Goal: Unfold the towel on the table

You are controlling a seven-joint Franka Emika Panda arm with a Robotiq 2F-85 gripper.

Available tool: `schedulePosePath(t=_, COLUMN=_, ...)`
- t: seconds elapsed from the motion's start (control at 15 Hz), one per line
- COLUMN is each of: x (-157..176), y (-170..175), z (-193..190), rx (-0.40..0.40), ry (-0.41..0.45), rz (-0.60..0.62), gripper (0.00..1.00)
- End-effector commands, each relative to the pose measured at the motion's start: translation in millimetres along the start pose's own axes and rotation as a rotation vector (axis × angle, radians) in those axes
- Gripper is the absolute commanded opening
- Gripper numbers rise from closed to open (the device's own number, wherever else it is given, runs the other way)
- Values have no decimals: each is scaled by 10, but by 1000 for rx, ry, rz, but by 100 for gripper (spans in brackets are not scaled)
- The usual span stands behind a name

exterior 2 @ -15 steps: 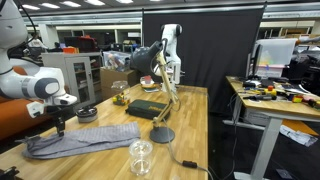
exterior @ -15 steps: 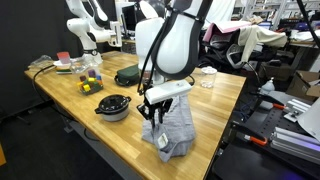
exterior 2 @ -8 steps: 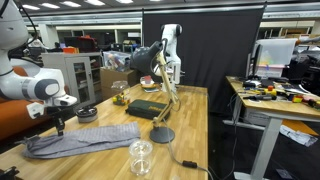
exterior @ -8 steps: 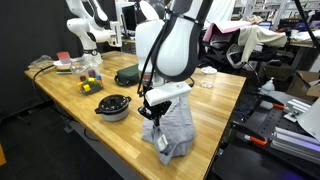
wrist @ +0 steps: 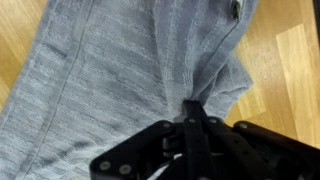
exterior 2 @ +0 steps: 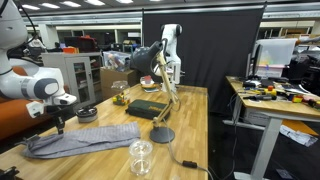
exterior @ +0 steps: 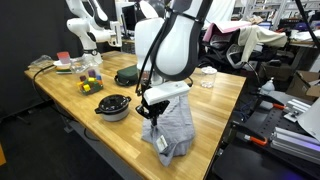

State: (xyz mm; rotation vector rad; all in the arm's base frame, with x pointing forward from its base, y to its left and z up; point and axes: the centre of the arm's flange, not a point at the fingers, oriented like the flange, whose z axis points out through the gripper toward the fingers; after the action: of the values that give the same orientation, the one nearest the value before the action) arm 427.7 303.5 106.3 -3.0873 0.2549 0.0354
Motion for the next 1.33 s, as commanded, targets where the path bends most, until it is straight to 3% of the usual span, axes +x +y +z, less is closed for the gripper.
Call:
schedulePosePath(t=0.0, x=-43, y=-11, z=-180, rx=32, ry=30, rz=-40, gripper=0)
schedulePosePath(t=0.4, x=-188, y=-162, z=-412, rx=75, ry=24, rz=-172, gripper=0)
schedulePosePath(t=0.73, x=-599, y=-467, z=-327, rx=115, ry=-85, rz=-471, gripper=0)
schedulePosePath(t=1.13, x=-954, y=-445, z=-124, rx=135, ry=-262, rz=-782, gripper=0)
schedulePosePath(t=1.2, x=-974, y=-426, z=-98, rx=137, ry=-295, rz=-831, gripper=26)
schedulePosePath(t=1.27, x=-990, y=-406, z=-70, rx=140, ry=-333, rz=-875, gripper=28)
